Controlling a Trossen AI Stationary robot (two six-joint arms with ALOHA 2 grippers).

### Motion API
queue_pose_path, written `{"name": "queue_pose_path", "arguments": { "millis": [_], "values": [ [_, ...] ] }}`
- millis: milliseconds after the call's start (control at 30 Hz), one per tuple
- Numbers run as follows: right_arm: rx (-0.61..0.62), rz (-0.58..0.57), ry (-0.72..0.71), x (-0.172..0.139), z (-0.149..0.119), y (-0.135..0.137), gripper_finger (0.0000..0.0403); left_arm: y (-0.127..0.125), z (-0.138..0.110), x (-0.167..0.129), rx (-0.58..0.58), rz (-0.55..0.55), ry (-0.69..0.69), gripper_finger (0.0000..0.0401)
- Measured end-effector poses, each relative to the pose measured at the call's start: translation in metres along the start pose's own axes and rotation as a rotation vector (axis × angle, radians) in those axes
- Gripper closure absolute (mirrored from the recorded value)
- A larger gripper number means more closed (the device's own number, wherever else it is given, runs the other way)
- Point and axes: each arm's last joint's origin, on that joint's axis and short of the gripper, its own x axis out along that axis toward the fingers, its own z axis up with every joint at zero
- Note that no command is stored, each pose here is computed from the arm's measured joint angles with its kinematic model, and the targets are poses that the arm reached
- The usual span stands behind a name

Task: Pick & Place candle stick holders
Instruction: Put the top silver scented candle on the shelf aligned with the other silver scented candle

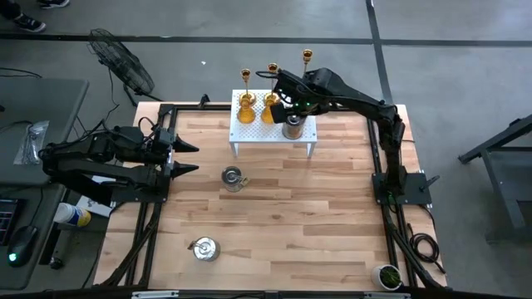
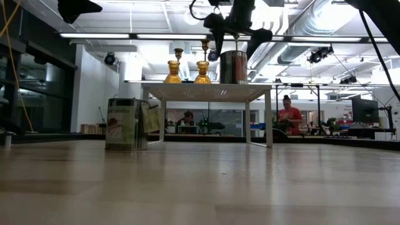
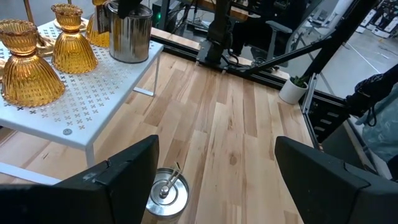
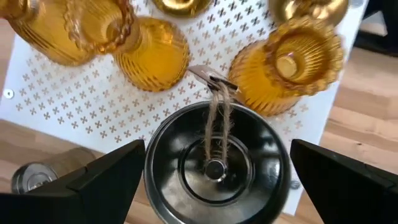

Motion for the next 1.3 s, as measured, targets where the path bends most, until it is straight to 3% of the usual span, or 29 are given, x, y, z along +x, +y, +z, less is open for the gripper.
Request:
{"name": "queue_pose_path", "arguments": {
  "millis": [400, 667, 900, 1300],
  "values": [
    [-0.016, 0.008, -0.063, -0.031, -0.017, -0.003, 0.001, 0.0, 0.0, 0.0, 0.0, 0.0, 0.0, 0.0087],
    [-0.123, 0.009, -0.085, -0.053, -0.052, 0.006, 0.0025, 0.0, 0.0, 0.0, 0.0, 0.001, 0.0, 0.0087],
    [-0.217, -0.004, -0.082, -0.047, -0.085, 0.016, 0.0099, 0.0, 0.0, 0.0, 0.0, 0.0, 0.0, 0.0087],
    [-0.248, 0.067, -0.087, -0.025, -0.152, 0.002, 0.0249, 0.0, 0.0, 0.0, 0.0, 0.001, 0.0, 0.0087]
  ]
}}
